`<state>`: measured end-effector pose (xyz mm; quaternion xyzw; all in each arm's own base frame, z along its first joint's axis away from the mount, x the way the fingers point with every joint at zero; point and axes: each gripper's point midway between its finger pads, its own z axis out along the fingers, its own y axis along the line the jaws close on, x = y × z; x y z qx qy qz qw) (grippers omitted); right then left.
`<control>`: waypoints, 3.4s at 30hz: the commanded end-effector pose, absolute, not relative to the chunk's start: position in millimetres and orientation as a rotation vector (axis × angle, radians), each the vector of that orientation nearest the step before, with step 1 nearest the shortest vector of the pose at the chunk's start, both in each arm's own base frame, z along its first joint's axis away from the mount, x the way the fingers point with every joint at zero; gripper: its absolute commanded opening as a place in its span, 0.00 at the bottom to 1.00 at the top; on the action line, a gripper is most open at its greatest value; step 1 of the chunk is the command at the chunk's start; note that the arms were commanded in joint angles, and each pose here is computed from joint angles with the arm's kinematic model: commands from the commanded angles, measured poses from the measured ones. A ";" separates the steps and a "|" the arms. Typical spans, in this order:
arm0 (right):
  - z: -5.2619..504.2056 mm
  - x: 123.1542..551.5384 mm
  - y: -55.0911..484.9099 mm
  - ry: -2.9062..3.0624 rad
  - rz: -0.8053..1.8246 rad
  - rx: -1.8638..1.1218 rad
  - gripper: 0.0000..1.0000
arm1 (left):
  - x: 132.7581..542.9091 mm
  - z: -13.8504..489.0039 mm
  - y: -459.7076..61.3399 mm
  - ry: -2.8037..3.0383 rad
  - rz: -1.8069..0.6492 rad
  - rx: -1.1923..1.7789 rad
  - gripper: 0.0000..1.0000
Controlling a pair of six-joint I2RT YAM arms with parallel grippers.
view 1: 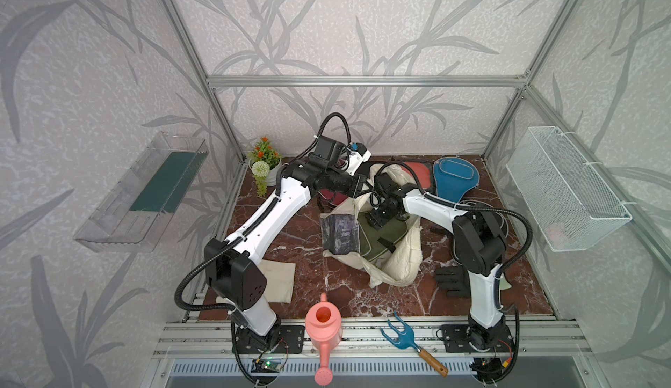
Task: Remove the ping pong set from the canvas bag
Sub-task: Pick up the ping pong set from the canvas bag.
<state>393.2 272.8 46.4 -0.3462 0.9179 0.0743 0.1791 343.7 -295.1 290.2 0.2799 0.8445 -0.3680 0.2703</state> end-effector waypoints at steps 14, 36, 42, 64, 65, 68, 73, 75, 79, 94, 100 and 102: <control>25.9 380.6 252.2 2.742 0.237 -0.966 0.00 | 311.4 300.1 -307.3 2.254 -1.136 0.900 0.00; 156.8 333.6 230.2 2.498 0.341 -0.879 0.00 | 321.7 297.6 -273.6 2.294 -0.896 0.850 0.00; 191.3 330.9 217.7 2.418 0.285 -0.843 0.00 | 326.6 296.9 -268.8 2.305 -0.846 0.830 0.00; 240.5 347.9 208.5 2.071 -0.108 -0.884 0.00 | 336.5 299.6 -272.1 2.283 -0.838 0.821 0.00; 242.1 348.1 209.0 2.063 -0.108 -0.887 0.00 | 336.8 300.1 -272.6 2.281 -0.839 0.821 0.00; 242.4 348.5 211.7 2.049 -0.106 -0.914 0.00 | 336.8 300.9 -273.2 2.274 -0.841 0.826 0.00; 205.4 343.4 216.9 2.195 -0.066 -1.025 0.00 | 336.4 300.5 -274.0 2.273 -0.849 0.828 0.00; 188.3 342.2 216.9 2.275 -0.020 -1.033 0.00 | 336.1 300.6 -273.7 2.272 -0.850 0.829 0.00; 174.3 343.1 216.8 2.339 0.022 -1.020 0.06 | 334.2 302.0 -273.4 2.266 -0.851 0.834 0.00; 146.4 349.2 212.8 2.450 0.081 -1.025 0.24 | 334.1 301.9 -274.7 2.261 -0.858 0.847 0.00; 123.9 348.3 213.3 2.562 0.071 -1.050 0.56 | 332.1 302.4 -274.8 2.255 -0.863 0.857 0.00; 116.3 348.9 213.6 2.587 0.067 -1.060 0.66 | 331.5 301.9 -275.0 2.254 -0.866 0.859 0.00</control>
